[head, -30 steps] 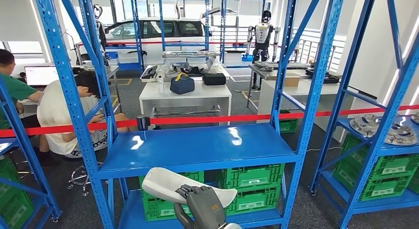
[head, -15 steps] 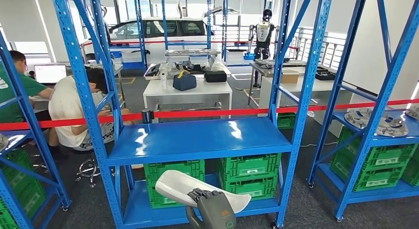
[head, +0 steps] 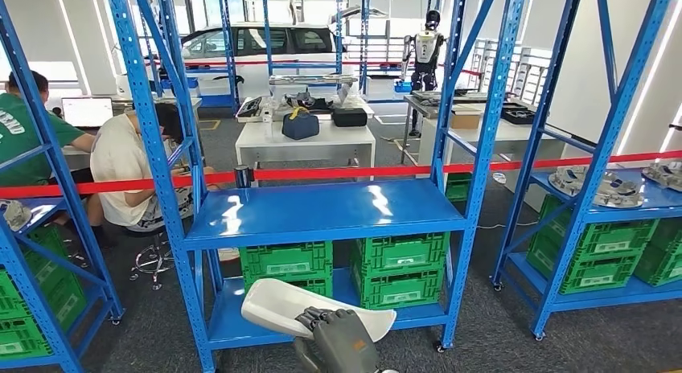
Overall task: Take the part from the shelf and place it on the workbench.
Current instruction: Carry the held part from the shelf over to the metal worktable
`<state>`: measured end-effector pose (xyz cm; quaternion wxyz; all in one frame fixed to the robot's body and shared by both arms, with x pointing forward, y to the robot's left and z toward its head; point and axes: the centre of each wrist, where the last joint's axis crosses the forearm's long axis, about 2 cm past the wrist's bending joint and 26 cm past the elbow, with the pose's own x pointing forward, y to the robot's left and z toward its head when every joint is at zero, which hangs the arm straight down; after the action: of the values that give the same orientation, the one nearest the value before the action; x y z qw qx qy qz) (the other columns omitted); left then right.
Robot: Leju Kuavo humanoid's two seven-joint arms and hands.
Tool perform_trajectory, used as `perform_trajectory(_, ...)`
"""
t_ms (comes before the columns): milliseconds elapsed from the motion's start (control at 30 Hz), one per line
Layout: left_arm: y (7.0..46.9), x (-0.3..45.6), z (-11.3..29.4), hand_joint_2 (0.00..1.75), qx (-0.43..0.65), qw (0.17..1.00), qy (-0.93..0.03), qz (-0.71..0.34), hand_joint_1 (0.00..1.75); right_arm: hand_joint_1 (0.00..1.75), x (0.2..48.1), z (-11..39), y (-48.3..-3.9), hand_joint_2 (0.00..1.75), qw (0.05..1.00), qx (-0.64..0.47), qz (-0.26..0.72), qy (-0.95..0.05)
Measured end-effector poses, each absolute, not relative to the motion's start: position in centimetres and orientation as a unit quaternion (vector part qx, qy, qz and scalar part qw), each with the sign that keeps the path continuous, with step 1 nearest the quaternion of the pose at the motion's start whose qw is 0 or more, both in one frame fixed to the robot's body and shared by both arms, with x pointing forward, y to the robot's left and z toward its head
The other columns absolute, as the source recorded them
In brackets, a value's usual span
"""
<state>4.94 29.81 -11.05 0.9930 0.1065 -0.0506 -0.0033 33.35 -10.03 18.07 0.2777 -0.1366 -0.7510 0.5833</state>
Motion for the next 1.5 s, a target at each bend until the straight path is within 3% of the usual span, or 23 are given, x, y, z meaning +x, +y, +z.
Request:
perform_trajectory(467,30.1,5.0,-11.0,1.75,0.103,0.994,-0.024,0.037,0.0,1.75,34.7,19.8,-8.5,1.75,0.273,-0.109,0.59,-0.752)
perform_trajectory(867,30.0,5.9,-10.9,1.75,0.105,0.994,-0.039,0.013,0.0,1.75,35.0,18.1,-11.3,1.75,0.299,-0.145,0.591,-0.735)
perform_trajectory(1500,30.1,6.6,-10.8,1.75,0.1,0.994,-0.039,0.004,0.0,1.75,34.4,17.0,-11.7,1.75,0.314,-0.141,0.587,-0.733)
